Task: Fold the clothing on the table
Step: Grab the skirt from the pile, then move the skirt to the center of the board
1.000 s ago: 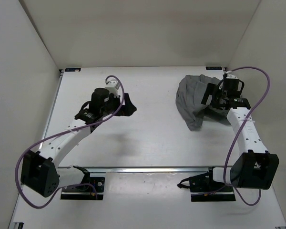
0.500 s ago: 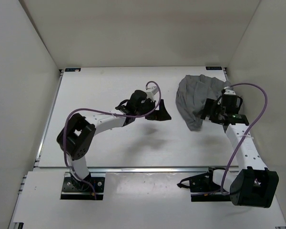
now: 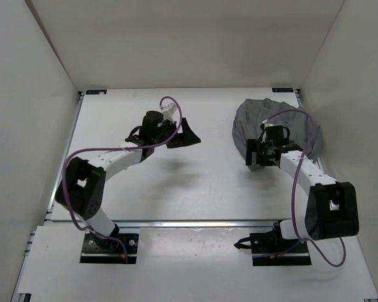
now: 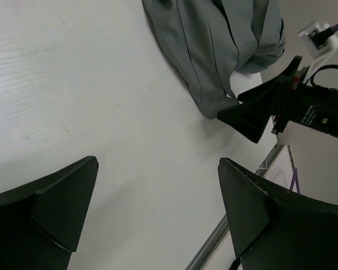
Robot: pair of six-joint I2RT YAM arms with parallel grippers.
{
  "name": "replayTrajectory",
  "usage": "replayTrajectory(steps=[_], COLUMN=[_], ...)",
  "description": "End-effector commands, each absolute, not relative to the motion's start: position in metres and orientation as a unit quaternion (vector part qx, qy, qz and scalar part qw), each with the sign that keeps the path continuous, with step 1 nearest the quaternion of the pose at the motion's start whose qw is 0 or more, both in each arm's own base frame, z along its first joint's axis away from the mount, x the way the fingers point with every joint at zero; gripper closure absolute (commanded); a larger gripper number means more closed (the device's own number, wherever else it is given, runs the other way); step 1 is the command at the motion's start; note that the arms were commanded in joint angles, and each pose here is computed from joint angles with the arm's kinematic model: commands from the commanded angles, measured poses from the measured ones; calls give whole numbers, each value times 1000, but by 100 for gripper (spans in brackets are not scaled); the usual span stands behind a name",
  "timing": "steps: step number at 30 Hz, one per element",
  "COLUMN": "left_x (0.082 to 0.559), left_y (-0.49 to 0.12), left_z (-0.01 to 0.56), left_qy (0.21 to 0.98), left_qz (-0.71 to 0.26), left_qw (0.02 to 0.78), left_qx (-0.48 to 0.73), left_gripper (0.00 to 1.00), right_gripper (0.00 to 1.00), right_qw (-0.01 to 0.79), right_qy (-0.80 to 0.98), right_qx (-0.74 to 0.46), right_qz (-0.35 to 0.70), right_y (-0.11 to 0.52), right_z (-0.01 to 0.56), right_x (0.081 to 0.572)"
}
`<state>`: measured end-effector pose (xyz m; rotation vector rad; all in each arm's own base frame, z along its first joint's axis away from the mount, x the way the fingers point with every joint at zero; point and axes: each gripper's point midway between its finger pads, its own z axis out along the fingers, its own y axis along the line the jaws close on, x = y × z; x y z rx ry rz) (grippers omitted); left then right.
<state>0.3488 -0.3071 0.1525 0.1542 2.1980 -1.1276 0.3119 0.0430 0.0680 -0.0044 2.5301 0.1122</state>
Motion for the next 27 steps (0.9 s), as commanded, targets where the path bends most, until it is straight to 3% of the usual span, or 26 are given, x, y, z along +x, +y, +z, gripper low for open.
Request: replayTrajectory(steps=[1, 3, 5, 6, 9, 11, 12, 15, 20, 24, 27], left_x=[343, 346, 345, 347, 347, 346, 348, 346, 347, 348, 349], left_y=[-289, -275, -272, -268, -265, -262, -259, -252, -227, -194, -167], left_z=[183, 179, 180, 179, 180, 179, 177, 175, 170, 162, 164], left_qy=[822, 825, 823, 824, 824, 824, 826, 827, 828, 830, 830], left_qz=[-436, -430, -433, -431, -429, -428, -425, -423, -415, -389, -362], left_qw=[359, 360, 361, 362, 364, 365, 365, 365, 376, 398, 417], left_qx=[78, 67, 69, 66, 67, 65, 62, 57, 20, -34, -76], left_gripper=[1, 1, 1, 1, 1, 1, 1, 1, 1, 1, 1], right_gripper=[10, 14, 28, 41, 63, 92, 99, 100, 99, 100, 100], right_qw=[332, 325, 318, 313, 315, 320, 325, 334, 334, 349, 416], right_qy=[943, 945, 947, 949, 948, 946, 944, 940, 913, 865, 813], right_qx=[-25, -29, -35, -34, -42, -51, -53, -70, -179, -300, -339], right_qz=[14, 9, 5, -1, -22, -34, -31, 18, 151, 200, 225], right_y=[39, 38, 38, 36, 35, 37, 40, 65, 170, 278, 338], right_z=[79, 76, 70, 67, 70, 74, 79, 96, 143, 203, 290], right_x=[334, 336, 337, 338, 349, 355, 360, 376, 400, 408, 410])
